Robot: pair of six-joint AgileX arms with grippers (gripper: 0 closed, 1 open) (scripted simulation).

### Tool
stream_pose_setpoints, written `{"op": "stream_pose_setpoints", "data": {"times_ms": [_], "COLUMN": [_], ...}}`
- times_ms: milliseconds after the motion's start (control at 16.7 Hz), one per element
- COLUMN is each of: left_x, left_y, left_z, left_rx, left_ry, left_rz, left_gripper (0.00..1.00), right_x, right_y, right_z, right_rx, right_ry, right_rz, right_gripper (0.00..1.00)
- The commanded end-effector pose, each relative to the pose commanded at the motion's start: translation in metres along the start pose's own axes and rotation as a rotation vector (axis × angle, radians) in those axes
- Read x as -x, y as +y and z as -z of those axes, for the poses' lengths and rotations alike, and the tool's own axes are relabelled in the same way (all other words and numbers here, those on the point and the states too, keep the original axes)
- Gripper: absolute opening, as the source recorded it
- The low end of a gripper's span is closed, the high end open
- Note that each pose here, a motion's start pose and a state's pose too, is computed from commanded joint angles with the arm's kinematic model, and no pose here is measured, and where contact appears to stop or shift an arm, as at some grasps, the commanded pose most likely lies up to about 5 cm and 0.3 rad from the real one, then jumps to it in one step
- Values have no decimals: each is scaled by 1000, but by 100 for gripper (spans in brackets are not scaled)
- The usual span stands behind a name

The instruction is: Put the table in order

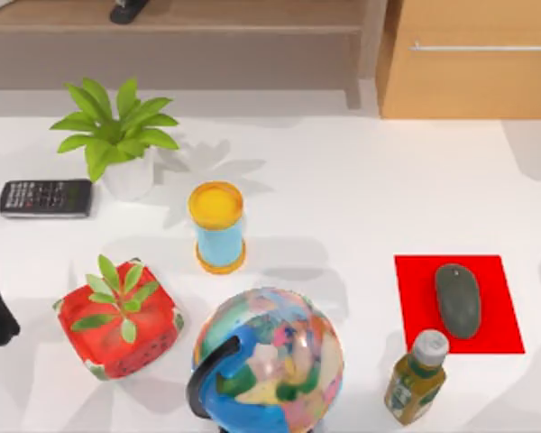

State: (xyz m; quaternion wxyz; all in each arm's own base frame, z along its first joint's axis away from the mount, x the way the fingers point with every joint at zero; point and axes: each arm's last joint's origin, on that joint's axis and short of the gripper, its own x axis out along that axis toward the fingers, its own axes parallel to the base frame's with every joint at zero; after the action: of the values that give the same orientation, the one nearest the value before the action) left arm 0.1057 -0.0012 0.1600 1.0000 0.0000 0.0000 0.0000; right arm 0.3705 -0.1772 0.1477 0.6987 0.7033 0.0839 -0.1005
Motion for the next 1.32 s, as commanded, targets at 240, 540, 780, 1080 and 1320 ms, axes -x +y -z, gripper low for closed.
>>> {"op": "stream_pose_setpoints", "data": {"times_ms": [240,540,780,1080,1320], "left_x": [0,0,0,0,0], "left_y": [0,0,0,0,0], "left_z": [0,0,0,0,0], "left_rx": [0,0,0,0,0], "left_ry": [0,0,0,0,0], "left_rz": [0,0,0,0,0], "left_gripper": [100,100,100,100,100], "right_x": [0,0,1,17,41], "right_y": [0,0,0,1,-5], "right_z": [0,0,-1,1,-1], "right_rx": [0,0,0,9,10], "right_ry": [0,0,-2,10,1], "right_rz": [0,0,0,-13,-17], "right_gripper": [98,100,100,100,100]}}
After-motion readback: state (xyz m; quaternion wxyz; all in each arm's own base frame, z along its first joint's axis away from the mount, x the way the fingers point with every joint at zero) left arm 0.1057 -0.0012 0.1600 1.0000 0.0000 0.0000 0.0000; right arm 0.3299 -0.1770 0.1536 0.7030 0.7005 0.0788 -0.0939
